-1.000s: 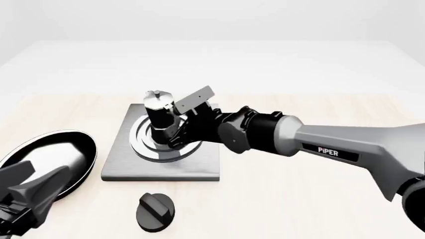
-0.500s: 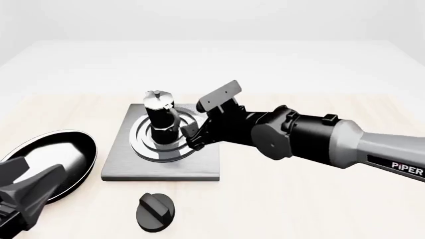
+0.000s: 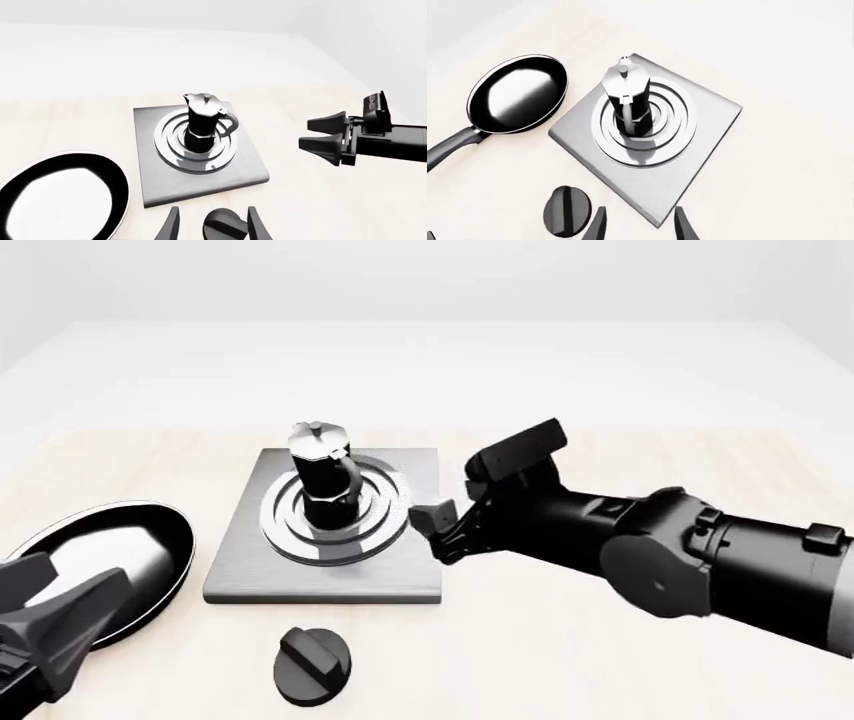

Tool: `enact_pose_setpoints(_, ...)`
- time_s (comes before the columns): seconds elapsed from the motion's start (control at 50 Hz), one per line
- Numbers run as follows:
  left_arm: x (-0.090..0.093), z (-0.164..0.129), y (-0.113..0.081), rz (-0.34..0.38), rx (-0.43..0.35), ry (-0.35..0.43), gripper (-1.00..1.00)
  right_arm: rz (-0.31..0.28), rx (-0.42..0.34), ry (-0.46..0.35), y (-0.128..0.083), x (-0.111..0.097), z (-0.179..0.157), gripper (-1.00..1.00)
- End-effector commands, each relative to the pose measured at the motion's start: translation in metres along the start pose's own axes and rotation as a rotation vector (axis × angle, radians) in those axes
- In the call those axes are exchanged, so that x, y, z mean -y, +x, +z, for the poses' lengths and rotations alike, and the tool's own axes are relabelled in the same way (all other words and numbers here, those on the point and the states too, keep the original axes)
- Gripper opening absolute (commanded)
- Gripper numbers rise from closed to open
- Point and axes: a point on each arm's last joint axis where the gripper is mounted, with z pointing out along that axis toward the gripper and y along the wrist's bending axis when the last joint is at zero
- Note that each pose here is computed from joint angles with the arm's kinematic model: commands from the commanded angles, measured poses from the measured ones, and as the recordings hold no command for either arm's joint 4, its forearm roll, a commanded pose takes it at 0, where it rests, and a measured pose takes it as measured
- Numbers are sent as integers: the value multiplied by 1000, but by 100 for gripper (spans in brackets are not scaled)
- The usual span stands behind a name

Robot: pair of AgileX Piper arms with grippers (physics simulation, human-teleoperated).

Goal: Turn on the stove and put the moka pot on it.

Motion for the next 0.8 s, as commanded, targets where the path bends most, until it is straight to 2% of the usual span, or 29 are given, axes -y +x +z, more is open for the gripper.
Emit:
enact_pose_setpoints(0.02, 0, 2, 2, -1, -3, 2, 100, 72, 25, 13, 15, 7, -27, 100)
enact_pose_setpoints(0.12, 0, 6, 1, 2, -6, 8, 100, 54, 58, 24, 14, 11, -40, 100)
enact_pose_setpoints(0.36, 0, 10, 1, 0, -8, 1, 100, 83, 137, 22, 8, 12, -62, 100)
enact_pose_setpoints(0.4, 0, 11, -1, 4, -11, -4, 100, 120, 148, 13, 9, 11, -65, 100)
enact_pose_setpoints(0.48, 0, 12, -3, 5, -8, -5, 100, 134, 202, -9, 8, 7, -77, 100)
enact_pose_setpoints(0.54, 0, 13, -1, 3, -12, -9, 100, 146, 241, 16, 10, 15, -86, 100)
enact_pose_setpoints(0.56, 0, 13, -1, -5, -9, -8, 100, 162, 269, -10, 11, 11, -90, 100)
enact_pose_setpoints(0.64, 0, 17, -3, 5, -17, -8, 100, 178, 290, -21, 11, 9, -94, 100)
enact_pose_setpoints(0.66, 1, 17, -6, 8, -18, -6, 100, 201, 310, -35, 11, 8, -98, 100)
enact_pose_setpoints(0.76, 1, 19, -10, 16, -17, -8, 100, 192, 321, -40, 14, 7, -101, 100)
enact_pose_setpoints(0.78, 1, 20, -10, 17, -20, -11, 100, 206, 338, -48, 16, 7, -105, 100)
enact_pose_setpoints(0.8, 1, 20, -9, 15, -20, -12, 100, 252, 346, -65, 19, 6, -106, 100)
